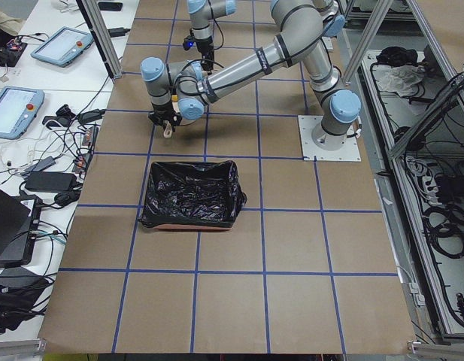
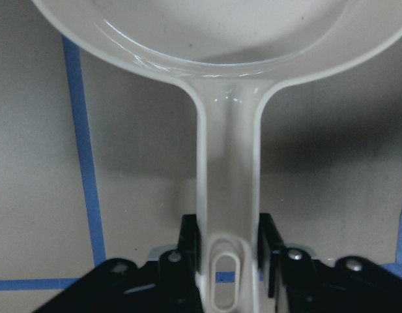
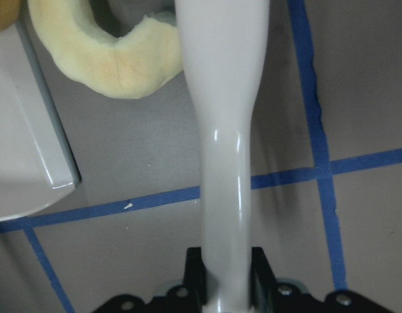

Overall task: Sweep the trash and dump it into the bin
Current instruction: 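Sweep the potato, peel and sponge into the dustpan with the right gripper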

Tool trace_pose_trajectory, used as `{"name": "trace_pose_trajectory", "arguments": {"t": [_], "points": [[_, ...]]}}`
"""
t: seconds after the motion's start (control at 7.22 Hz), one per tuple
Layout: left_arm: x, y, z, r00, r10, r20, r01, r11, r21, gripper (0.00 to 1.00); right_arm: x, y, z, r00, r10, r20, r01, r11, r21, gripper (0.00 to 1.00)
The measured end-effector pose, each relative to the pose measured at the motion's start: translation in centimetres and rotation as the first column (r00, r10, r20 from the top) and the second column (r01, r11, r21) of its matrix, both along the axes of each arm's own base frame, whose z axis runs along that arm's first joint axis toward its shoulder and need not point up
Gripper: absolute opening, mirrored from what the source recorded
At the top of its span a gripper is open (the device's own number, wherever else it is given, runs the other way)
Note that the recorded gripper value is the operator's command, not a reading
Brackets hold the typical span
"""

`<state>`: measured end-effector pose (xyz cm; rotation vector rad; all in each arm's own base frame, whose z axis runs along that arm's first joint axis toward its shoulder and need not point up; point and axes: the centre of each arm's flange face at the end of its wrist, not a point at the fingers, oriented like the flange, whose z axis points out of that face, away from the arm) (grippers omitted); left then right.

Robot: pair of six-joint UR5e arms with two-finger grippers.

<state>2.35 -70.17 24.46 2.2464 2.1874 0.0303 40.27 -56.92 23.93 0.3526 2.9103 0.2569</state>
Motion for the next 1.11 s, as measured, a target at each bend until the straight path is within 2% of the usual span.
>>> {"name": "trace_pose_trajectory", "arguments": {"t": [1.11], "points": [[0.0,0.0,0.0,1.0,0.0,-0.002,0.0,1.0,0.0,0.3,8.2,-0.2,-1.0,0.987,-0.051,0.15,0.054,0.998,-0.018,0.0]]}}
